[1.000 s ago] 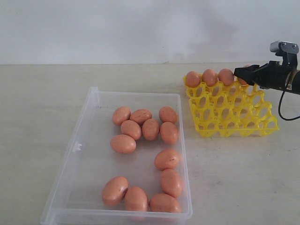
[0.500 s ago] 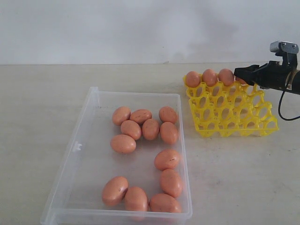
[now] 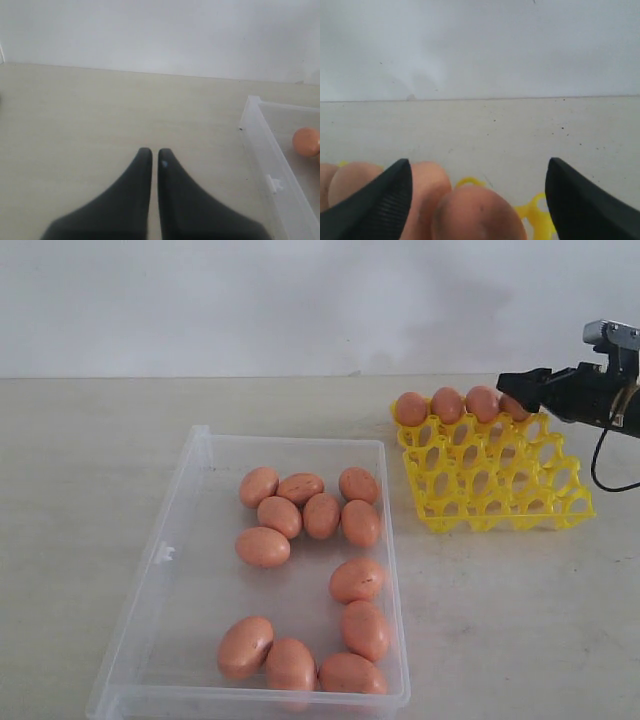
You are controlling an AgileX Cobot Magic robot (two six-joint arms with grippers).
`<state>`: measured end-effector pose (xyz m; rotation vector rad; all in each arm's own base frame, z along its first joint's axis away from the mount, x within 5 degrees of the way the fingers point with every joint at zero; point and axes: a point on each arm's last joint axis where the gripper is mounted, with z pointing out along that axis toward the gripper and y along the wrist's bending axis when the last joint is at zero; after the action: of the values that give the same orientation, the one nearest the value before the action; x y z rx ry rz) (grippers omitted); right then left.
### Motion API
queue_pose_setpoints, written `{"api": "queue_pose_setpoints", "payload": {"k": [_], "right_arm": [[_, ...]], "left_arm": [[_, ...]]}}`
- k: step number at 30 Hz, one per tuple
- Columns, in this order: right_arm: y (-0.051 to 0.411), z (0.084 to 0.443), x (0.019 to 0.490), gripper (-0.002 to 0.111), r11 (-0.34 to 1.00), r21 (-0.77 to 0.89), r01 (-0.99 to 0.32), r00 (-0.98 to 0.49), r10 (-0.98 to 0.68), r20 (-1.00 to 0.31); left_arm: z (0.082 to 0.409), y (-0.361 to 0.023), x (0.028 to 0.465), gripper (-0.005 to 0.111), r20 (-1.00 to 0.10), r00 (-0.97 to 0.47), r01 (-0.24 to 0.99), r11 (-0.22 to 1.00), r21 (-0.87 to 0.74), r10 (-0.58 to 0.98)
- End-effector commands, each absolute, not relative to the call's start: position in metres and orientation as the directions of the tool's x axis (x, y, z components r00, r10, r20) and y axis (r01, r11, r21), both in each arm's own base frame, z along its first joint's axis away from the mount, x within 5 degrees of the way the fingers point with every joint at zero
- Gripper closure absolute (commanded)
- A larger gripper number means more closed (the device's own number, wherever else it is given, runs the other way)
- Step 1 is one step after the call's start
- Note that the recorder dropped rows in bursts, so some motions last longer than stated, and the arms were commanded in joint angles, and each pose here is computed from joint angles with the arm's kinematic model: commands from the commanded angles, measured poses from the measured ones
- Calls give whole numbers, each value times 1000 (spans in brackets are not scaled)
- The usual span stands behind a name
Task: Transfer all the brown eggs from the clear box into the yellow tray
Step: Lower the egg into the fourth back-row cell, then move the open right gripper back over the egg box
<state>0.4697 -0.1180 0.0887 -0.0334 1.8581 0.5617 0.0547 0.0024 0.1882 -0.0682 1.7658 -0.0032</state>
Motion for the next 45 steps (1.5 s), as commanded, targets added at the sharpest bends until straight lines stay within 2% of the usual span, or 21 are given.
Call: {"api": "queue_pose_setpoints", "payload": {"k": [1,4,9,11,14,19,23,27,29,30,31,33,35,36,37,38,40,41,43,44,45], "right_arm": [[-121,115,473,42,897,328,-296,-281,247,-927],[-121,128,473,42,899,317,-303,-251,246,-936],[-118,189,469,43,883,277,-378,-97,260,-961],[-113,216,461,57,853,277,-442,-91,265,-960],[-98,262,440,109,791,246,-560,-133,207,-969],[-64,342,393,109,796,-85,-600,-153,-218,-964],[-31,394,369,109,870,-155,-469,-75,-214,-974],[-11,419,366,109,967,-26,-255,-67,-44,-997],[0,419,369,109,981,-111,-157,-34,-118,-992],[4,418,371,109,972,-228,-59,-25,-229,-973],[5,415,372,109,918,-393,47,-50,-391,-919],[6,408,367,109,596,-748,292,-297,-687,-664],[4,400,361,109,328,-887,326,-569,-681,-461],[-1,393,359,109,315,-902,296,-674,-600,-431],[-3,388,357,109,371,-895,248,-731,-534,-424],[0,380,355,109,509,-847,156,-778,-465,-422],[23,361,350,109,831,-547,-96,-822,-376,-428],[42,358,346,109,900,-344,-267,-811,-403,-424],[77,357,339,109,862,5,-507,-760,-443,-475],[97,356,338,109,817,212,-536,-777,-379,-503],[111,354,336,109,775,316,-547,-791,-355,-498]], "left_arm": [[188,3,55,103,-981,-187,-47,998,-40,-48],[188,3,55,103,-981,-187,-47,998,-40,-48],[188,3,55,103,-981,-187,-47,998,-40,-48],[188,3,55,103,-981,-187,-47,998,-40,-48],[188,3,55,103,-981,-187,-47,998,-40,-48],[188,3,55,103,-981,-187,-47,998,-40,-48],[188,3,55,103,-981,-187,-47,998,-40,-48],[188,3,55,103,-981,-187,-47,998,-40,-48],[188,3,55,103,-981,-187,-47,998,-40,-48],[188,3,55,103,-981,-187,-47,998,-40,-48],[188,3,55,103,-981,-187,-47,998,-40,-48],[188,3,55,103,-981,-187,-47,998,-40,-48],[188,3,55,103,-981,-187,-47,998,-40,-48],[188,3,55,103,-981,-187,-47,998,-40,-48],[188,3,55,103,-981,-187,-47,998,-40,-48],[188,3,55,103,-981,-187,-47,998,-40,-48],[188,3,55,103,-981,-187,-47,998,-40,-48],[188,3,55,103,-981,-187,-47,998,-40,-48],[188,3,55,103,-981,-187,-47,998,-40,-48],[188,3,55,103,-981,-187,-47,998,-40,-48],[188,3,55,103,-981,-187,-47,998,-40,-48]]}}
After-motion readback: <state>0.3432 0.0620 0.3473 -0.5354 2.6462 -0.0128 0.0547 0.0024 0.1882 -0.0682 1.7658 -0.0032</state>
